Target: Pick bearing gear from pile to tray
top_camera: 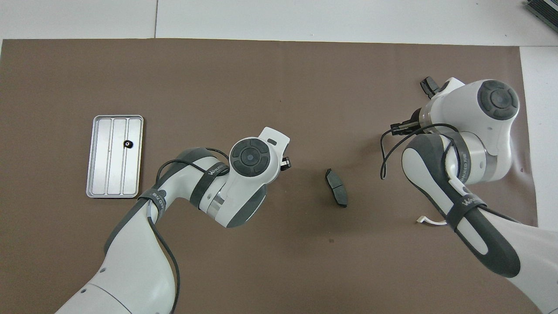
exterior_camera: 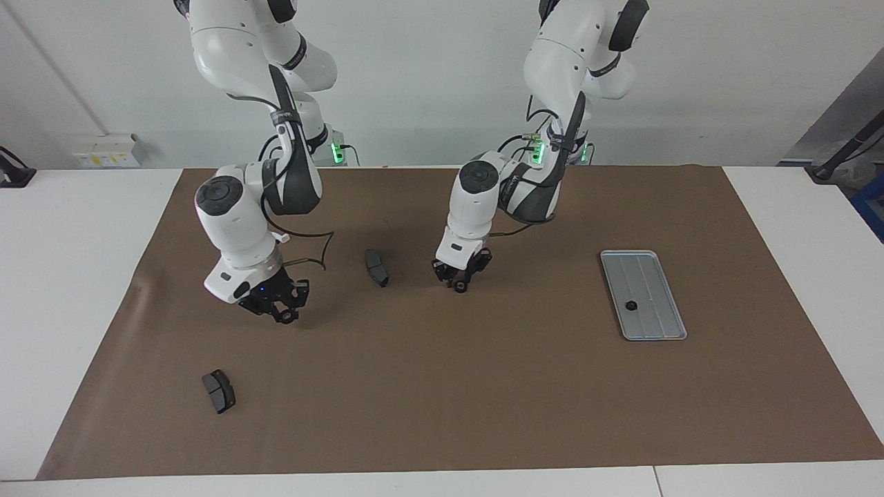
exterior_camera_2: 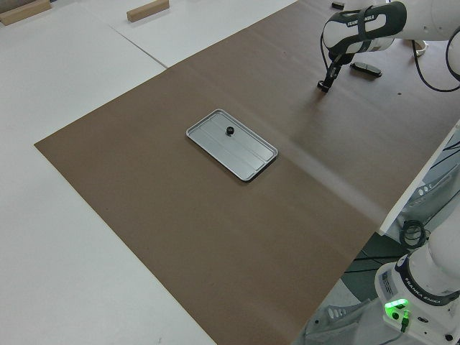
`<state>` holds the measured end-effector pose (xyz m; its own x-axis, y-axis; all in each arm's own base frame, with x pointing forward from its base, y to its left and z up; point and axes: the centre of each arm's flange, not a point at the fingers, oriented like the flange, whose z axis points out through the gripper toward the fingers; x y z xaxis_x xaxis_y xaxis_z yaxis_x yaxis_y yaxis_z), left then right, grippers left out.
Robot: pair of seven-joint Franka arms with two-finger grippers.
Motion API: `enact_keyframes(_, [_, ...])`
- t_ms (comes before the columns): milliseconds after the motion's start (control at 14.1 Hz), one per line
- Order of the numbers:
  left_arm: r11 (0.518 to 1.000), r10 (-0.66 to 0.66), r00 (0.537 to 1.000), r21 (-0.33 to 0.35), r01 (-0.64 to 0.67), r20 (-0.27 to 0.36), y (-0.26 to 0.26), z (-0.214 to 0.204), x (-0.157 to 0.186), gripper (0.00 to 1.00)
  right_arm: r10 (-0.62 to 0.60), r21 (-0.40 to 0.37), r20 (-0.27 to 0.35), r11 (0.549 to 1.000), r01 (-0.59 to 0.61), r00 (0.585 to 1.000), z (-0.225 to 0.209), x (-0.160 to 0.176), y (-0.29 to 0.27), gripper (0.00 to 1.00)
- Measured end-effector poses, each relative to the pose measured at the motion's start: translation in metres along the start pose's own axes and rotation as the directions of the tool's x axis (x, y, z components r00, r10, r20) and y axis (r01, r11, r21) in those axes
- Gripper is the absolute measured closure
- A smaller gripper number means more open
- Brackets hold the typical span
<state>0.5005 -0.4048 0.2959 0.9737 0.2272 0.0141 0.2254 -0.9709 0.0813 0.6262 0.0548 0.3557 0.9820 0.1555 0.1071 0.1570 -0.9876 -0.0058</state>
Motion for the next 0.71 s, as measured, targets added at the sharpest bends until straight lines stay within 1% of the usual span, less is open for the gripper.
enact_keyframes(71, [1.0,0.0,1.0,0.0,0.0,0.0,0.0,0.0,0.0,0.59,0.009,-0.001,0.001,1.0,-0.009,1.0,-0.01,0.0,-0.004,0.65])
enact_keyframes(142, [1.0,0.0,1.0,0.0,0.0,-0.001,0.0,0.0,0.0,0.63,0.017,-0.002,0.002,1.0,-0.017,1.0,-0.02,-0.001,-0.008,0.65])
enact_keyframes(213, [1.0,0.0,1.0,0.0,0.0,-0.001,0.0,0.0,0.0,0.64,0.019,-0.003,0.004,1.0,-0.019,1.0,-0.028,-0.002,-0.009,0.65])
enact_keyframes(284, [1.0,0.0,1.0,0.0,0.0,-0.001,-0.001,-0.001,0.0,0.68,0.02,-0.003,0.004,1.0,-0.02,1.0,-0.036,-0.003,-0.01,0.65])
enact_keyframes(568, [1.0,0.001,1.0,0.001,-0.001,-0.002,-0.001,-0.001,0.0,0.68,0.027,-0.001,0.007,1.0,-0.027,1.0,-0.057,-0.004,-0.01,0.65])
enact_keyframes(710, [1.0,0.0,1.0,0.0,0.0,-0.002,-0.001,-0.001,0.0,0.68,0.05,0.024,0.013,0.998,-0.05,0.999,-0.069,-0.005,-0.016,0.65])
